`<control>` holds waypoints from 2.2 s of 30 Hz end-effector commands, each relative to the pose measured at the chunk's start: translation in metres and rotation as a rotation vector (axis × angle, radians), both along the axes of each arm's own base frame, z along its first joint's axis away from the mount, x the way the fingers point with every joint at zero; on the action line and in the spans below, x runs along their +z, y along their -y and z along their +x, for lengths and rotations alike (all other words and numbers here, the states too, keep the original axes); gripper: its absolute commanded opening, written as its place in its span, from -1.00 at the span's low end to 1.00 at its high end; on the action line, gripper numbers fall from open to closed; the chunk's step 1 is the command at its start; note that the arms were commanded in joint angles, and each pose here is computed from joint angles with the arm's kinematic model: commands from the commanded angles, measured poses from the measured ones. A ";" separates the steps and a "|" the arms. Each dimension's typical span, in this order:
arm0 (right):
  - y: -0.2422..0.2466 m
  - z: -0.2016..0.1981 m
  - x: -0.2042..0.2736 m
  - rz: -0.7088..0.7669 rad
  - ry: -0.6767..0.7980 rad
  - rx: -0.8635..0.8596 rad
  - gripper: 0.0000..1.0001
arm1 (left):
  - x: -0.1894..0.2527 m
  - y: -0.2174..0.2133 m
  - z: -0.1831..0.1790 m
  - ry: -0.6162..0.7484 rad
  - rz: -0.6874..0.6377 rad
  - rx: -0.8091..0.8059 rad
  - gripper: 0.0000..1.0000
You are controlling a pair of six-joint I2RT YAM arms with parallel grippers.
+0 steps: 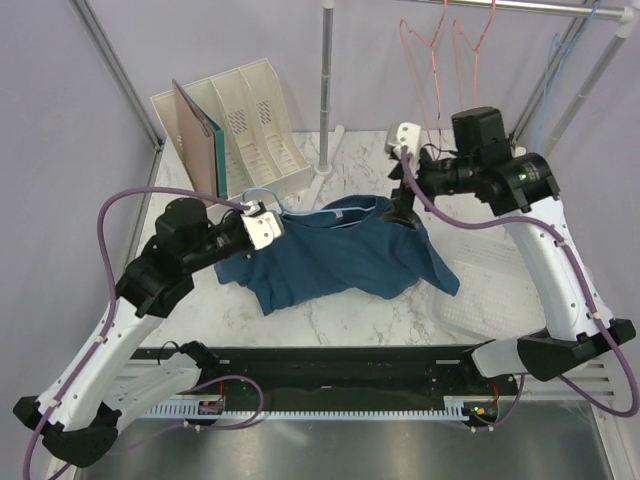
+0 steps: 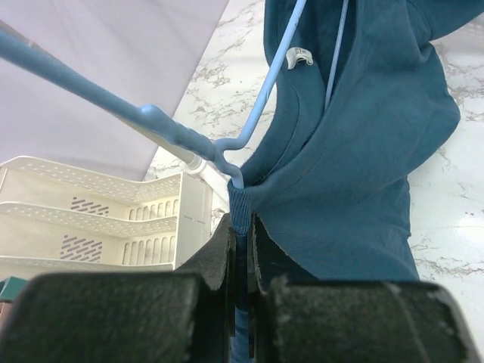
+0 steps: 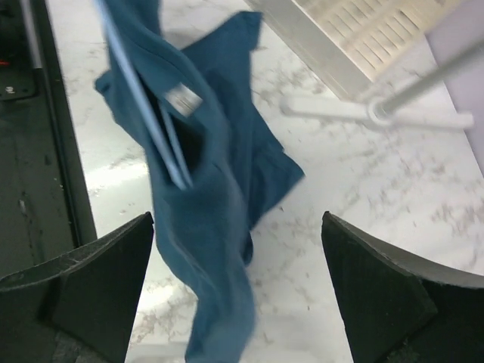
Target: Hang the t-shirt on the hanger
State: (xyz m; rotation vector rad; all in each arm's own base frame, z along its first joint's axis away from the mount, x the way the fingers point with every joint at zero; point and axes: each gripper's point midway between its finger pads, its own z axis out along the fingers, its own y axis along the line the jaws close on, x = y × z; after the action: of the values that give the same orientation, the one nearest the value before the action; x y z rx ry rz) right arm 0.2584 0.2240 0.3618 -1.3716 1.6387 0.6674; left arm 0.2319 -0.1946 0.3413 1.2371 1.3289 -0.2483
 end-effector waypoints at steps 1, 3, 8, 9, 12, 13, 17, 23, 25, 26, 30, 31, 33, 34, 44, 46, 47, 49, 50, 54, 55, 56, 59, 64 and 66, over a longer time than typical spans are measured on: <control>0.040 -0.004 0.004 -0.037 0.004 0.005 0.95 | 0.023 -0.002 -0.005 0.043 -0.097 0.005 -0.97; 0.050 -0.003 -0.002 -0.048 0.006 0.007 0.87 | 0.023 0.002 -0.008 0.043 -0.097 -0.024 -0.96; 0.041 -0.008 0.013 -0.010 0.039 0.088 0.47 | 0.017 0.007 -0.008 0.053 -0.054 -0.070 -0.96; 0.037 -0.005 0.010 -0.019 0.035 0.122 0.43 | 0.016 0.007 -0.008 0.056 -0.040 -0.076 -0.97; 0.026 -0.017 0.012 -0.036 0.015 0.179 0.39 | 0.015 0.009 -0.005 0.054 -0.026 -0.077 -0.96; 0.019 -0.024 0.004 -0.055 0.010 0.220 0.37 | 0.015 0.009 -0.005 0.057 -0.024 -0.081 -0.97; 0.010 -0.040 -0.021 -0.138 0.003 0.288 0.19 | 0.020 0.010 -0.004 0.070 -0.024 -0.084 -0.97; 0.002 -0.043 -0.036 -0.168 -0.038 0.320 0.08 | 0.020 0.011 -0.005 0.077 -0.020 -0.097 -0.97; 0.000 -0.039 -0.042 -0.178 -0.053 0.318 0.09 | 0.021 0.012 -0.006 0.085 -0.019 -0.106 -0.97; 0.000 -0.038 -0.043 -0.182 -0.056 0.315 0.11 | 0.020 0.012 -0.007 0.086 -0.014 -0.112 -0.96; -0.006 -0.036 -0.043 -0.167 -0.071 0.309 -0.12 | 0.019 0.013 -0.006 0.086 -0.009 -0.113 -0.96; -0.011 -0.037 -0.043 -0.162 -0.070 0.314 -0.24 | 0.019 0.015 -0.005 0.071 -0.015 -0.115 -0.96; -0.017 -0.040 -0.044 -0.158 -0.081 0.327 -0.38 | 0.019 0.019 -0.005 0.049 -0.025 -0.127 -0.97; -0.025 -0.044 -0.045 -0.156 -0.075 0.348 -0.42 | 0.022 0.021 -0.004 0.046 -0.032 -0.132 -0.96; -0.063 -0.042 -0.033 -0.098 -0.053 0.358 -0.49 | 0.021 0.039 -0.001 0.032 -0.020 -0.160 -0.96; -0.071 -0.041 -0.031 -0.084 -0.040 0.356 -0.49 | 0.020 0.044 -0.002 0.026 -0.018 -0.171 -0.97; -0.074 -0.039 -0.032 -0.081 -0.052 0.348 -0.50 | 0.020 0.044 -0.002 0.025 -0.017 -0.167 -0.96; -0.079 -0.037 -0.029 -0.072 -0.039 0.342 -0.61 | 0.017 0.048 -0.005 0.017 -0.014 -0.175 -0.97; -0.079 -0.037 -0.028 -0.072 -0.035 0.340 -0.71 | 0.016 0.047 -0.005 0.013 -0.016 -0.166 -0.96; -0.071 -0.030 -0.028 -0.103 0.009 0.303 -1.00 | 0.005 0.029 -0.004 -0.062 -0.004 -0.077 -0.67; -0.068 -0.030 -0.027 -0.108 0.020 0.295 -1.00 | 0.003 0.022 -0.006 -0.082 -0.011 -0.055 -0.54; -0.066 -0.030 -0.027 -0.108 0.023 0.292 -1.00 | 0.000 0.017 -0.010 -0.113 -0.011 -0.058 -0.29; -0.061 -0.031 -0.027 -0.107 0.024 0.285 -1.00 | -0.008 -0.006 -0.029 -0.198 -0.017 -0.064 0.21; -0.061 -0.035 -0.024 -0.091 0.023 0.298 -1.00 | -0.040 -0.044 -0.044 -0.327 0.035 0.006 0.87; -0.060 -0.035 -0.025 -0.090 0.024 0.300 -1.00 | -0.047 -0.057 -0.046 -0.354 0.035 0.028 0.87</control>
State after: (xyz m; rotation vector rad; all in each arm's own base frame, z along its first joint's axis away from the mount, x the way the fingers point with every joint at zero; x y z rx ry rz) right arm 0.2323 0.3101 0.3338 -1.7149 1.4194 0.7851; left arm 0.1940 -0.1737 0.2966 1.3342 1.5491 -0.4862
